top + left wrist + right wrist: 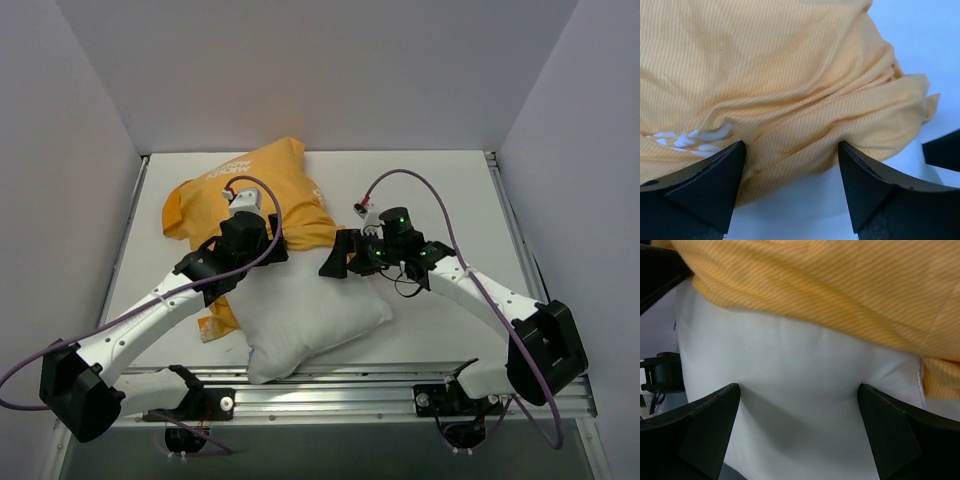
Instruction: Remove the pillowcase from the pillow
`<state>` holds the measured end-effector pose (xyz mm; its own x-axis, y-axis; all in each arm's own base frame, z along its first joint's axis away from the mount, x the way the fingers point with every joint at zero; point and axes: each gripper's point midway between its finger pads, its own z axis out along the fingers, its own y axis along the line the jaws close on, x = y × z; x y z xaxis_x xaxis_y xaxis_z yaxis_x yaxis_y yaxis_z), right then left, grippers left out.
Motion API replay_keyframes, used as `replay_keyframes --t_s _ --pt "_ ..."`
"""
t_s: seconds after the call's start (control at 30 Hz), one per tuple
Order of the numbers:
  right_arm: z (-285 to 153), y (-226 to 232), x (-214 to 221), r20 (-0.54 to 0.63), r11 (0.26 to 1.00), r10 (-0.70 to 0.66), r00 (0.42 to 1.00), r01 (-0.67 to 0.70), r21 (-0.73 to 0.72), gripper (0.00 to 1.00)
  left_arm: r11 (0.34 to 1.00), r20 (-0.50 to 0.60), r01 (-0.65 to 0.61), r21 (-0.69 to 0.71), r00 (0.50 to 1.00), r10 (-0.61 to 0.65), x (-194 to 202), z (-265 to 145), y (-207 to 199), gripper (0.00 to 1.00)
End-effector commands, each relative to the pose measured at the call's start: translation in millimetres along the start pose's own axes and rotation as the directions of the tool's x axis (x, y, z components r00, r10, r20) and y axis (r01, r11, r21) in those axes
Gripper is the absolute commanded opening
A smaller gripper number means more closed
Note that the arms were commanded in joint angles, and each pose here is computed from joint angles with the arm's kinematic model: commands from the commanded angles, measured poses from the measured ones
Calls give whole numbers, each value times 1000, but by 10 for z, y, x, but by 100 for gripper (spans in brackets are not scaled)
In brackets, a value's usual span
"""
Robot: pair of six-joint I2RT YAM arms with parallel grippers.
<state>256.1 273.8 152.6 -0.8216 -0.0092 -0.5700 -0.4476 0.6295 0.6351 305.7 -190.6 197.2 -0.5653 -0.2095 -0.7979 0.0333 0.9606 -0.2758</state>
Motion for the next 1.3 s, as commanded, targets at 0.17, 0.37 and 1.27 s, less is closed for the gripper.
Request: replay_keyframes --t_s 0.17,0.37,1.27 --pt "203 33 232 -55 1000 -5 998 4 -14 77 990 -16 -82 113 996 84 -249 -347 -322 84" --pt "255 110 350 -58 1000 -4 998 3 -18 16 981 -10 -155 119 988 157 -192 -376 -369 85" --pt "-24 292 12 36 995 -92 995 90 37 0 803 -13 -505 316 844 536 -30 395 -1025 63"
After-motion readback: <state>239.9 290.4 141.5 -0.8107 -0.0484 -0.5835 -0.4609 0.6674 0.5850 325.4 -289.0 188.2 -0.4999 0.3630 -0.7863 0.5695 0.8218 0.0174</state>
